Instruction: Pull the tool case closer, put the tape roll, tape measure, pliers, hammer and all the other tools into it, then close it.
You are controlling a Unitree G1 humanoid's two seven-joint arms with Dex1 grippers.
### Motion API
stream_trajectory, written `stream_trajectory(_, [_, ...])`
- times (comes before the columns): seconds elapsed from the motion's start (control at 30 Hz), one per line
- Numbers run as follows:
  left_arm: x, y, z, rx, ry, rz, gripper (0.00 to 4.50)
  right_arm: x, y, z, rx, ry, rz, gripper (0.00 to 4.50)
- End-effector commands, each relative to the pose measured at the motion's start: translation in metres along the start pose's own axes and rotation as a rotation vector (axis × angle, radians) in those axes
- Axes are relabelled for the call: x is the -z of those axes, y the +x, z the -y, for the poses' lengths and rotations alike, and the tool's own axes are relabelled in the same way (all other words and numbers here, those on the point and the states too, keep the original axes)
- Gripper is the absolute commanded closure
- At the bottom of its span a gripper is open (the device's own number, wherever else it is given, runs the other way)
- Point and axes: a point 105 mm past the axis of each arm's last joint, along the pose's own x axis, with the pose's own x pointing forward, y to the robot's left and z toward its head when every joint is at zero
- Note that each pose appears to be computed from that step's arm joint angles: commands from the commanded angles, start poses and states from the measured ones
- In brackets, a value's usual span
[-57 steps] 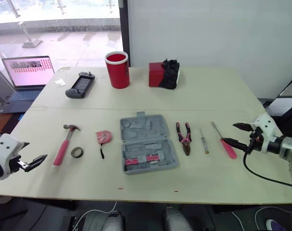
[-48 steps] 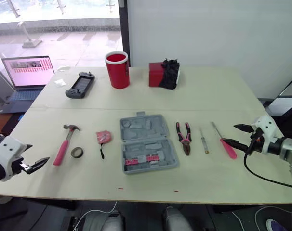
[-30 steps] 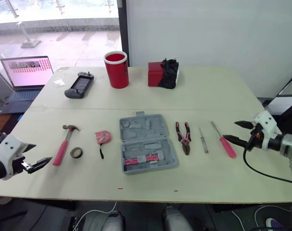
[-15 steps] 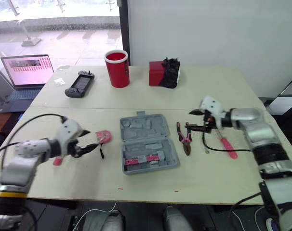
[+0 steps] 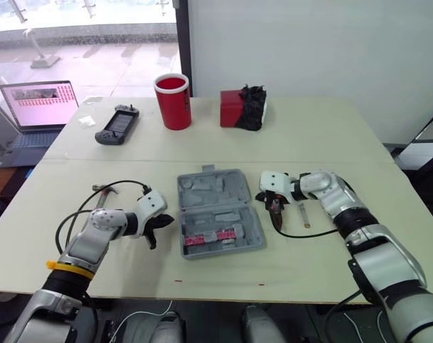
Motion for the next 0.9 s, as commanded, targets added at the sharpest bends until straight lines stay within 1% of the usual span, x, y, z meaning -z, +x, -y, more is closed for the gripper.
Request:
stream_trajectory(0.03, [-0.005, 0.007, -0.003, -0.011, 0.056, -0.006, 4.5, -0.011, 0.004, 0.004, 0.0, -0.11, -0.008, 4.43])
stream_trajectory(0.27, [-0.012, 0.021, 0.002, 0.035, 0.065, 0.027, 4.5, -0.022, 0.01, 0.001, -0.024, -0.106, 0.049, 4.43])
stream_trajectory(0.43, [-0.024, 0.028, 0.001, 0.044, 0.086, 0.053, 4.5, -0.031, 0.011, -0.006, -0.06, -0.122, 0.095, 4.43])
stream_trajectory(0.73, [-0.026, 0.025, 0.004, 0.065, 0.111, 0.055, 4.5, -0.036, 0.006, -0.034, -0.17, -0.116, 0.136, 4.43])
stream_trajectory(0.9, [-0.031, 0.021, 0.015, 0.085, 0.115, 0.074, 4.5, -0.032, -0.004, -0.05, -0.213, -0.094, 0.125, 4.43])
